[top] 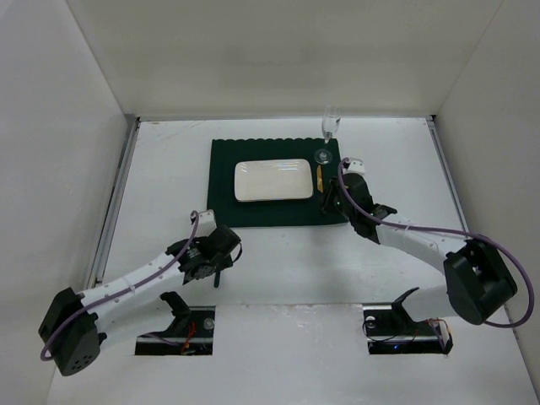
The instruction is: Set the dinner table for one person
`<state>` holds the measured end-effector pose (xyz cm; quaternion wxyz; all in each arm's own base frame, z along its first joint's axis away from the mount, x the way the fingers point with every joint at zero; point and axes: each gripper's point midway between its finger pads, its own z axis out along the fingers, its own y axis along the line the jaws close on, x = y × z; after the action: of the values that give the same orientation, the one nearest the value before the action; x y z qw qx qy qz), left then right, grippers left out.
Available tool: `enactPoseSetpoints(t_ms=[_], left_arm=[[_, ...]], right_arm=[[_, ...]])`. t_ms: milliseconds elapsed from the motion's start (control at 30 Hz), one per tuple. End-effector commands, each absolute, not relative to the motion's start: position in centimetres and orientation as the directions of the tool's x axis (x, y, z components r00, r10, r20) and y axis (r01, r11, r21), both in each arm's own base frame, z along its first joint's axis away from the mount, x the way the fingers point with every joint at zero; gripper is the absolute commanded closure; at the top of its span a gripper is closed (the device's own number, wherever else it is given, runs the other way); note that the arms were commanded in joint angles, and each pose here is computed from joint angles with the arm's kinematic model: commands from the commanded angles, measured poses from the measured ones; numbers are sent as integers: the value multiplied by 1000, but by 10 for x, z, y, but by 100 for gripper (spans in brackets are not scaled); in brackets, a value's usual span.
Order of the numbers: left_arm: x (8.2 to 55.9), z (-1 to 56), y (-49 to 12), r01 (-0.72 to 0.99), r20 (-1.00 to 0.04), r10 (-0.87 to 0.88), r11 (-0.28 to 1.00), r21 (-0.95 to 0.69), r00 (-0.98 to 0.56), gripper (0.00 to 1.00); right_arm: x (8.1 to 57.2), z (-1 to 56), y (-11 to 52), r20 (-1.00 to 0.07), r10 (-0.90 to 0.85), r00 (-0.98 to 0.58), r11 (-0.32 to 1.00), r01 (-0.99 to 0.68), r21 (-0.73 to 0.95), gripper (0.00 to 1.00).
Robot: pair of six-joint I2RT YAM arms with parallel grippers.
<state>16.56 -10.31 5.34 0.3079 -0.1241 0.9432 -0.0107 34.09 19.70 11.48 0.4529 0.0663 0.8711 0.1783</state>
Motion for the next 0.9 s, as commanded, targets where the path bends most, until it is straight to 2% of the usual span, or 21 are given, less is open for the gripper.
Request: enactPoseSetpoints(t_ms=[0,500,567,700,867], left_arm=[[153,43,-95,-244,-548,-224,969,-36,-806,54],[156,15,-104,-219,-508,-164,975,48,-845,66],[157,16,-105,-213,-516,-151,975,62,-843,72],[155,16,-104,-214,-515,-151,975,64,-844,91],[150,25,-103,-202,-512,-143,978,60,-847,97]], right_arm=[[346,138,210,-790,323,-520,899,-93,429,66],[343,145,209,-796,333,-505,892,-104,439,65],[343,147,208,-797,336,-502,891,-105,441,65],[343,148,207,-798,338,-499,891,-104,442,65],[340,146,215,-782,345,-520,873,-129,471,64]])
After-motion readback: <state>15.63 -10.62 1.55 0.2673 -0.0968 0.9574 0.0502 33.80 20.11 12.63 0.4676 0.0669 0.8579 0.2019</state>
